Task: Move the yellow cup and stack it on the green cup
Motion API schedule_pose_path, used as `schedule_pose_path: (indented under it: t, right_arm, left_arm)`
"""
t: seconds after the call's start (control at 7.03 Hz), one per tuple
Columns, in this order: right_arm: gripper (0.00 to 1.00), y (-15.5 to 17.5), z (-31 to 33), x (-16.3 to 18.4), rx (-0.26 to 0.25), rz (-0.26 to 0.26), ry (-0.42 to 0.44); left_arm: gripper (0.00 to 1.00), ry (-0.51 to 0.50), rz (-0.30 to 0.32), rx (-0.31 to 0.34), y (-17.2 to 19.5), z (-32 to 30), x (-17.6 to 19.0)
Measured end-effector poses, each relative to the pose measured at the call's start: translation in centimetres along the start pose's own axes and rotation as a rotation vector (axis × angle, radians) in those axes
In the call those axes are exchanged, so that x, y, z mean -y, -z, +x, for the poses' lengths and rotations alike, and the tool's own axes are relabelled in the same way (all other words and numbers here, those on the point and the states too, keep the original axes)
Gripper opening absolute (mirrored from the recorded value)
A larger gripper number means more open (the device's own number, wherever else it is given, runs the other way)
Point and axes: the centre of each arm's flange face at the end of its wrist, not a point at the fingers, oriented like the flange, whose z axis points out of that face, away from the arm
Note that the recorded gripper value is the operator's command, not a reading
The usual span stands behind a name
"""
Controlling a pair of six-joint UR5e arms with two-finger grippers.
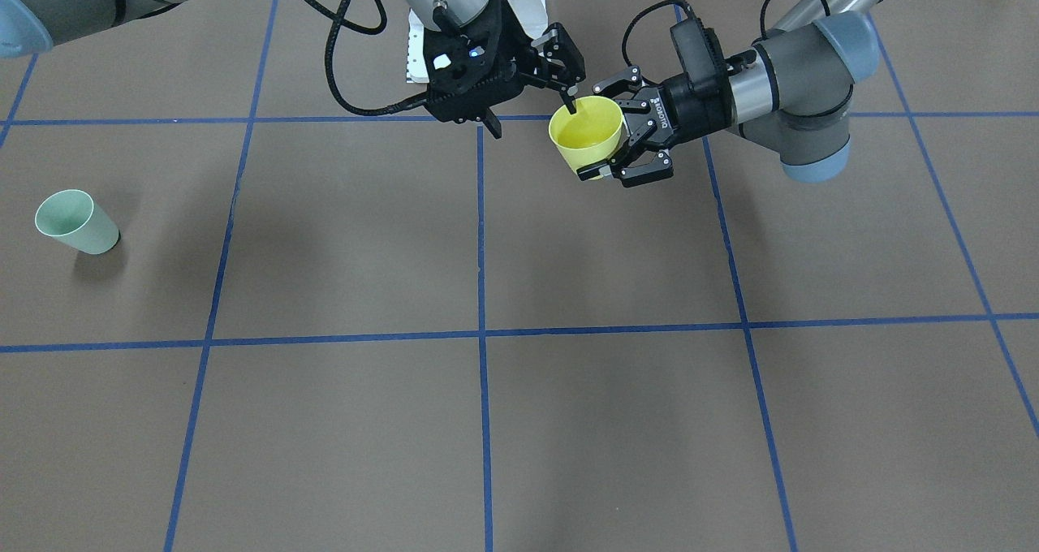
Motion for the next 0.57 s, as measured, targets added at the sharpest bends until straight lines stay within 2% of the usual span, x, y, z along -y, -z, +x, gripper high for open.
schedule_pose_path:
  t: [0.28,0.43,0.57]
  right_arm:
    - [0.96,-0.7,-0.6,0.6,-0.009,0.000,-0.003]
    - [0.90,-1.1,-0.7,0.8,-0.017,0.000,-0.005]
    - [0.78,-1.6,-0.6,1.0,-0.026,0.006,-0.005]
  left_arm:
    - [0.15,-0.001,0.003,-0.007,-0.2,0.3,0.0]
    - [0.16,-0.003,0.005,-0.010,-0.3,0.3,0.1]
    - [0.16,-0.004,0.010,-0.008,-0.4,0.3,0.2]
